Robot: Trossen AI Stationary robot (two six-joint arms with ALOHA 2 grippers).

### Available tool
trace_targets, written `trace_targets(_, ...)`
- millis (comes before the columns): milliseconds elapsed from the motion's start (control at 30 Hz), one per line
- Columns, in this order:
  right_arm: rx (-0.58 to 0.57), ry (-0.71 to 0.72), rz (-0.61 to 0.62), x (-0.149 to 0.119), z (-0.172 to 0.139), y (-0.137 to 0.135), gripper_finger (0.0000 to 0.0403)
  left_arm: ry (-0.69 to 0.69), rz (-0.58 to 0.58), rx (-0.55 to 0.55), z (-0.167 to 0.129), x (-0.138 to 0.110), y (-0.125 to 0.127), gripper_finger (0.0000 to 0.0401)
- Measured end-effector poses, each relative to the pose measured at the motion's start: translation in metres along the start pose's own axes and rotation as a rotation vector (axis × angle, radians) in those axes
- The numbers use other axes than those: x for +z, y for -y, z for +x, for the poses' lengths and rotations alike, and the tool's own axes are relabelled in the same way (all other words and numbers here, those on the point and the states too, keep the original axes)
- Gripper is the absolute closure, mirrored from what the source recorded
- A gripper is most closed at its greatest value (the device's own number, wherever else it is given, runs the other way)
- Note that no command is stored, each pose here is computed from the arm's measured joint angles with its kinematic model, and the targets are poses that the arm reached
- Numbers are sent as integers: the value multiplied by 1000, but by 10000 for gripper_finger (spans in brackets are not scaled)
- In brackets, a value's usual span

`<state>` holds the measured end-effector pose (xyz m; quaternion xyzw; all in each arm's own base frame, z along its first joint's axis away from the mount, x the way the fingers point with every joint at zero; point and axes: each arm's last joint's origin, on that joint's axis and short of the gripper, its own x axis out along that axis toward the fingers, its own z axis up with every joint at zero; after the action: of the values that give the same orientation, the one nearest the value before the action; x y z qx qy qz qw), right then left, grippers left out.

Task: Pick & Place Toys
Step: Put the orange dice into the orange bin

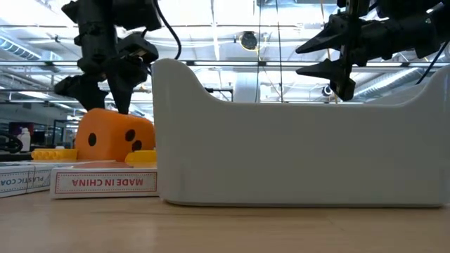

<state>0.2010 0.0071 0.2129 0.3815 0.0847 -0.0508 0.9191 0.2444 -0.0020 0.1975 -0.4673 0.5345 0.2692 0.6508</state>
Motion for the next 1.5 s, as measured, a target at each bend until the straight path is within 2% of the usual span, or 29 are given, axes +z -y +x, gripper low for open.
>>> trace_targets(133, 2, 2, 1, 0, 0, 0, 236, -29, 50, -13, 0, 4, -2, 182)
trace_targets(400, 2, 2, 1, 0, 0, 0, 236, -38, 132, -21, -1, 9, -6, 291)
trace_targets(533, 2, 3, -2, 0, 0, 0, 236, -34, 153, -24, -1, 13, -7, 309)
trace_targets(733, 1, 3, -7, 0, 0, 0, 236, -44, 153, -34, -2, 19, -12, 311)
trace_targets(967, 1, 4, -7, 0, 0, 0, 236, -13, 152, -80, -16, 23, -18, 324)
trace_targets(1300, 0, 5, -18, 0, 0, 0, 236, 70, 143, -120, -37, 24, -24, 392)
trace_targets(1500, 0, 5, -18, 0, 0, 0, 236, 104, 156, -146, -46, 22, -26, 399)
